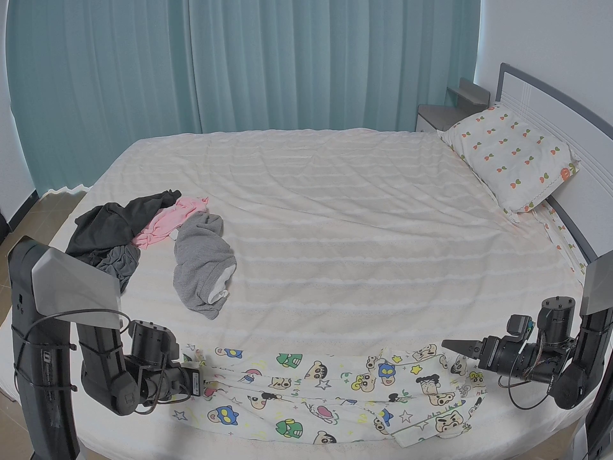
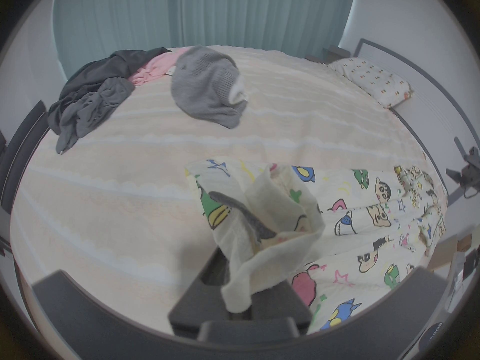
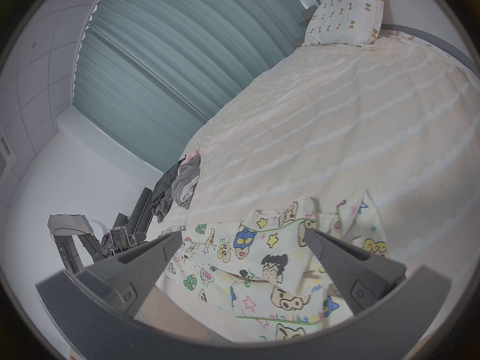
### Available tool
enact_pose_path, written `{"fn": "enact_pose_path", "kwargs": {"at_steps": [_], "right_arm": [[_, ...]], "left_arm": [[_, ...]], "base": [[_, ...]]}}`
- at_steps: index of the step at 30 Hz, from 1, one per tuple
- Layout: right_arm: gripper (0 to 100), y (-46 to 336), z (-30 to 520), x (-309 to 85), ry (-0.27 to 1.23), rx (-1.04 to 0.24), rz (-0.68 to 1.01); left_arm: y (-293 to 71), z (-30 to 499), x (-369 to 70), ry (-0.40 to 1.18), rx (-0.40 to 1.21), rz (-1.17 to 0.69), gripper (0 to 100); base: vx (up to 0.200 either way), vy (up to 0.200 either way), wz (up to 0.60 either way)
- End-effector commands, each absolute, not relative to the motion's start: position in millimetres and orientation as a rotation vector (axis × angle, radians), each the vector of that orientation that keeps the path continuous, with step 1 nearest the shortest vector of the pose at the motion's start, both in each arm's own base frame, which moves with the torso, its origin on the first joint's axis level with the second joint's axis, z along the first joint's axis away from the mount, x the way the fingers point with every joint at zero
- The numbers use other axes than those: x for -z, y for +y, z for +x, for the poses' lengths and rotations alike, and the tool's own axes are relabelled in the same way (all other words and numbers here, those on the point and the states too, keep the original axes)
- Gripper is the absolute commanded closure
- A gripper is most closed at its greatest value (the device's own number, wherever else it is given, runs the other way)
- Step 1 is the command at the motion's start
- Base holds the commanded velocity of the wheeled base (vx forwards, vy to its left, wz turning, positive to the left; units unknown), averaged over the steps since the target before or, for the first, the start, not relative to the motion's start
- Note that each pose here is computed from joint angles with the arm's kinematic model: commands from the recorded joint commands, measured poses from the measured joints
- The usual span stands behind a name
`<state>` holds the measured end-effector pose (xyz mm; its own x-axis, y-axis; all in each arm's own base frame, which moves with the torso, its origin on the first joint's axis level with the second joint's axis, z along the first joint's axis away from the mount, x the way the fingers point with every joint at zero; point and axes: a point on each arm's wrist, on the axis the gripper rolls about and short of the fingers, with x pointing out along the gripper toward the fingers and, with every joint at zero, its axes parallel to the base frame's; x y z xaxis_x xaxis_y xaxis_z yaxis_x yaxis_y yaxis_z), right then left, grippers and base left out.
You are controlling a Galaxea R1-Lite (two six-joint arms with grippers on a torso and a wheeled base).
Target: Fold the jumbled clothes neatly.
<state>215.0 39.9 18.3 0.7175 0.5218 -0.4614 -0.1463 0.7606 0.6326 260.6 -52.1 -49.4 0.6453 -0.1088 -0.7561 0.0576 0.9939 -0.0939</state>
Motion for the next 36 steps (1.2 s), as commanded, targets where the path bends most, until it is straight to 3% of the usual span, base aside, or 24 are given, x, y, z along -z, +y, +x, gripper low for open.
{"fn": "enact_pose_path", "kwargs": {"at_steps": [1,16,27,36], "right_arm": [[0,39.6,212.0,-17.7,0.684,-0.394,0.604],[0,39.6,212.2,-15.8,0.693,-0.390,0.606],[0,39.7,212.3,-12.8,0.707,-0.387,0.608],[0,39.7,212.5,-11.6,0.711,-0.387,0.607]], "left_arm": [[-37.4,260.3,35.7,0.830,0.080,-0.111,100],[66.8,246.6,19.0,0.764,-0.049,-0.403,100],[165.4,239.6,8.0,0.652,-0.214,-0.584,100],[191.2,245.6,-51.6,0.603,-0.271,-0.686,100]], "base": [[0.000,0.000,0.00],[0.000,0.000,0.00],[0.000,0.000,0.00],[0.000,0.000,0.00]]}}
